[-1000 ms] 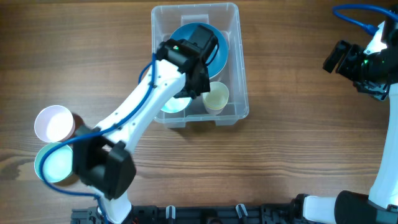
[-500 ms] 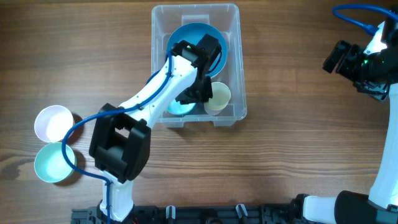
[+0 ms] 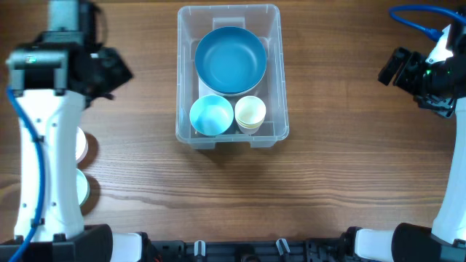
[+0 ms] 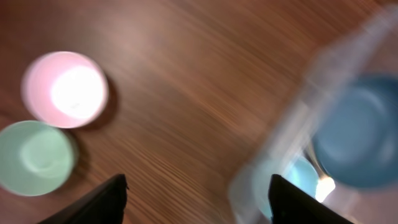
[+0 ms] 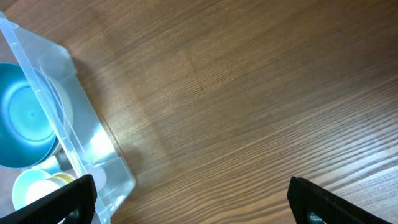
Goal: Pack container
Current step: 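Move the left gripper back and grasp the pink cup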
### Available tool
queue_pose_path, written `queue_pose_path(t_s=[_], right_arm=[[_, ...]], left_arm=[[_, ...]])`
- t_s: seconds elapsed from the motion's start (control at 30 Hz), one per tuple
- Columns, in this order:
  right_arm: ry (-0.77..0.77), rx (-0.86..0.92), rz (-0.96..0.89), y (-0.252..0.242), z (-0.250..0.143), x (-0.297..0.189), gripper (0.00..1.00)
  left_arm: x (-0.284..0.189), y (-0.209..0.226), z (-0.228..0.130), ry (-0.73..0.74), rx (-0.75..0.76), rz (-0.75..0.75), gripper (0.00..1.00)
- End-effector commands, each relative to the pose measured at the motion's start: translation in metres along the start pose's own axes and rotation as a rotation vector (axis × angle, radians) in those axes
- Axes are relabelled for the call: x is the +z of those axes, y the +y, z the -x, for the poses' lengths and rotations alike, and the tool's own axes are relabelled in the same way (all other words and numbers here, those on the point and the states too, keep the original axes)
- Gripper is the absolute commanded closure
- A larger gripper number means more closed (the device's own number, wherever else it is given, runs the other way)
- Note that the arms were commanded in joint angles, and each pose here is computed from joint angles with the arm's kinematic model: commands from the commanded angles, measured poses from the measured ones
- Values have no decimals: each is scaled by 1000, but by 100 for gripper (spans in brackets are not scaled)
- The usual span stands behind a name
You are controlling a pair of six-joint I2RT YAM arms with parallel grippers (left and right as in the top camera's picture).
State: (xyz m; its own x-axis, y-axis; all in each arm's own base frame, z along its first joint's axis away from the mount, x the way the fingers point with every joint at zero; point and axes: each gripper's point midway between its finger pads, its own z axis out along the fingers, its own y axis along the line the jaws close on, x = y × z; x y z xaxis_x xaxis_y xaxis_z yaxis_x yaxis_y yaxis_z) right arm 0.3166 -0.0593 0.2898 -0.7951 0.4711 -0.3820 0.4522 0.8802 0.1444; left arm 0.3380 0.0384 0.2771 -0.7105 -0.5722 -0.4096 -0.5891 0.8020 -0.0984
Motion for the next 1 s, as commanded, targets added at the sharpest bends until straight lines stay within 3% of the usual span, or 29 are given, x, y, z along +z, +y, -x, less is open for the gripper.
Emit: queue_pose_path(t_s=[0.0,0.17,0.37,0.63,0.7,0.8,0.87,0.97], right_arm=[[-5,-18,5,1,-2,-2,0],[-5,-18,6,1,-2,-2,0],[-3,-18,6,1,-3,-2,0],[-1,-18,4,0,-3,-2,0],[-1,-18,4,0,-3,-2,0],[-1,-18,4,0,-3,-2,0],[-1,-18,4,0,-3,-2,0],[-2,-19,4,0,-3,-2,0]], left_arm=[[35,58,17,34,-129,127,21],[108,117,10,131,-273,223,20],[203,129,-24,295,-279,279,19],[257,139,-55,435,-267,343,23],[259,138,-52,423,-269,338,35],[260,137,-51,421,-245,325,77],[260,136,-50,418,-241,322,87],[260,135,-46,405,-241,317,93]])
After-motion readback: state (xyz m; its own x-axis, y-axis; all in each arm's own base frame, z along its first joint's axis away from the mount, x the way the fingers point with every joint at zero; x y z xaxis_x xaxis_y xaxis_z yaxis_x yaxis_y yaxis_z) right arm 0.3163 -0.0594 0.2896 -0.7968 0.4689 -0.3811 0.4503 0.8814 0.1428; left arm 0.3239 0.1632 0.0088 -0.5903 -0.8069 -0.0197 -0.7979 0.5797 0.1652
